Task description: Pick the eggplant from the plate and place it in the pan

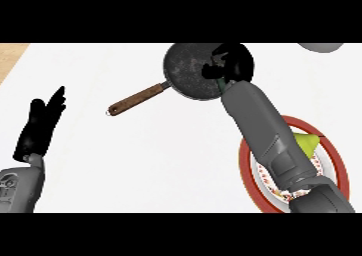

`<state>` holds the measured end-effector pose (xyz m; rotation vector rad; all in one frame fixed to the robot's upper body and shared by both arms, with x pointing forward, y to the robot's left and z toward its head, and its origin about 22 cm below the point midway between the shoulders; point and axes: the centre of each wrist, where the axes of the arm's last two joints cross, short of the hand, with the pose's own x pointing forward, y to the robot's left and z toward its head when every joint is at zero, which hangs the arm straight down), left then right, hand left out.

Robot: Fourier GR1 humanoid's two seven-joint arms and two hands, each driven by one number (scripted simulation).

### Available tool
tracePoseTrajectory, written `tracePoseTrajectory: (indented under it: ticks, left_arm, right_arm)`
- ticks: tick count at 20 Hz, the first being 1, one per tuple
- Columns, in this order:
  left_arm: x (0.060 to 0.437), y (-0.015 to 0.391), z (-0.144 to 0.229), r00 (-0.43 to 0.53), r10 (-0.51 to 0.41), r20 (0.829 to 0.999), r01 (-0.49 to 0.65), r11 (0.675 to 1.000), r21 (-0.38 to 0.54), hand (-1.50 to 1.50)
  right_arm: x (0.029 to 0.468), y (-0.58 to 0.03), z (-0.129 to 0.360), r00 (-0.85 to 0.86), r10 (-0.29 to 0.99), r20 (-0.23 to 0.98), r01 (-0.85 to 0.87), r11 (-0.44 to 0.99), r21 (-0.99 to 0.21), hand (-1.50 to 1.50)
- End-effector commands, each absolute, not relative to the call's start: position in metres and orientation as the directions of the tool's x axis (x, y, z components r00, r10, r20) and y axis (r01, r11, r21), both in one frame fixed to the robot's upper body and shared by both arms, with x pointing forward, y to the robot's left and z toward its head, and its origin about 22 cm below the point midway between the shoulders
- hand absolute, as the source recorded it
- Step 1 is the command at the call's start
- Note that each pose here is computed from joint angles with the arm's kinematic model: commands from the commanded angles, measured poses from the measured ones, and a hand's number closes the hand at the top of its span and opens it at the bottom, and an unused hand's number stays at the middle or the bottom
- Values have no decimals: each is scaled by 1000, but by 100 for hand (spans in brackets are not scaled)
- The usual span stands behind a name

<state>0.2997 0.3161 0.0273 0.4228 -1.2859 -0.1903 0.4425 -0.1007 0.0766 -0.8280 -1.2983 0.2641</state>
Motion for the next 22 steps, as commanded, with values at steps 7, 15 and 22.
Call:
tracePoseTrajectory:
  ticks: [7, 15, 22]
  left_arm:
    - [309, 302, 27, 262, -373, 890, -66, 913, 402, 0]
    - [312, 308, 38, 266, -378, 887, -79, 908, 410, 0]
    - [296, 339, 24, 318, -340, 885, -141, 906, 399, 0]
  right_arm:
    - [446, -102, 75, 214, 515, 830, 327, 763, -557, -150]
    - [450, -106, 84, 86, 426, 900, 501, 762, -409, -150]
    - [446, -117, 68, 107, 355, 929, 613, 711, -343, -150]
